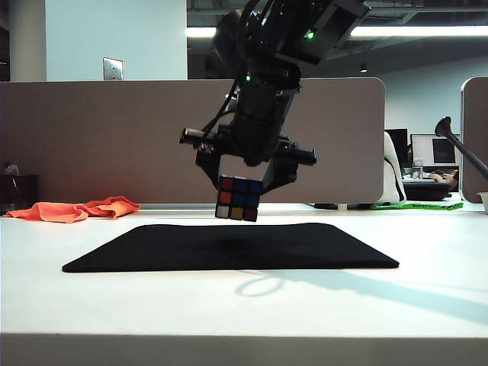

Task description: Pick up the cube on the right side of the mouse pad, then place it in the center of the mouse pad.

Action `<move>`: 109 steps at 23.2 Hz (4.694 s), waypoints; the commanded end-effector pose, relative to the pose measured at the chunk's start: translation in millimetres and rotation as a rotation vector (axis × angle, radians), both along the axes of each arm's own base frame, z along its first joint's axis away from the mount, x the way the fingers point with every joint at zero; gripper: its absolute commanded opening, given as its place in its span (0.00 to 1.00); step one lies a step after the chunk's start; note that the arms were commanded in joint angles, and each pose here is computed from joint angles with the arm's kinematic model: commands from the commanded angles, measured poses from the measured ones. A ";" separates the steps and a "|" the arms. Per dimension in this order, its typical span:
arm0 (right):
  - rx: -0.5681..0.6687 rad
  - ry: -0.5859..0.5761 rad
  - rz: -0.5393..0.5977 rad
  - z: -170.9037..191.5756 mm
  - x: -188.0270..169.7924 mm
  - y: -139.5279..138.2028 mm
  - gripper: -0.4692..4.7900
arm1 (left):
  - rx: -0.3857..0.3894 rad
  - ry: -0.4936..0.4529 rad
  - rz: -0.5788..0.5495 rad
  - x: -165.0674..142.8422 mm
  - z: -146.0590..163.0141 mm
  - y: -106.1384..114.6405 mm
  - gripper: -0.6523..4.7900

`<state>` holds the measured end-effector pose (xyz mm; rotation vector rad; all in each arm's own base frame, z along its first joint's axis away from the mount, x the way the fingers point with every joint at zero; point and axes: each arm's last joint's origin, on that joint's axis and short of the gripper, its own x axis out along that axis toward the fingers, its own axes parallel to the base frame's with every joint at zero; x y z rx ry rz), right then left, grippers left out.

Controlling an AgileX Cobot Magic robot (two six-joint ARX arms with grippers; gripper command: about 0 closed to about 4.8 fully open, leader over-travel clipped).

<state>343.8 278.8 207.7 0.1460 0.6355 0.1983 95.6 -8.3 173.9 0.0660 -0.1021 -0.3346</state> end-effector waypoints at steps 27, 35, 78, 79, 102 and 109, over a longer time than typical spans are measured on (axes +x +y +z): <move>-0.014 -0.028 -0.044 -25.4 10.2 7.0 0.67 | -0.003 -0.022 -0.003 -0.4 3.1 -0.1 0.11; -0.006 -0.037 -0.044 -25.9 11.1 7.8 0.67 | -0.003 -0.022 -0.003 -0.4 3.1 -0.1 0.11; 0.015 -0.091 -0.020 30.6 -6.2 -2.7 0.81 | -0.003 -0.021 -0.003 -0.4 3.1 -0.1 0.11; 0.014 -0.109 -0.019 37.8 -7.9 -4.3 0.81 | -0.003 -0.021 -0.003 -0.4 3.1 -0.1 0.11; -0.073 -0.384 -0.117 146.2 -40.5 -104.0 0.08 | -0.061 0.023 -0.008 -0.1 0.7 0.0 0.11; -0.141 -0.412 -0.115 131.9 -95.3 -149.3 0.08 | -0.061 0.026 -0.008 -0.1 0.5 0.0 0.11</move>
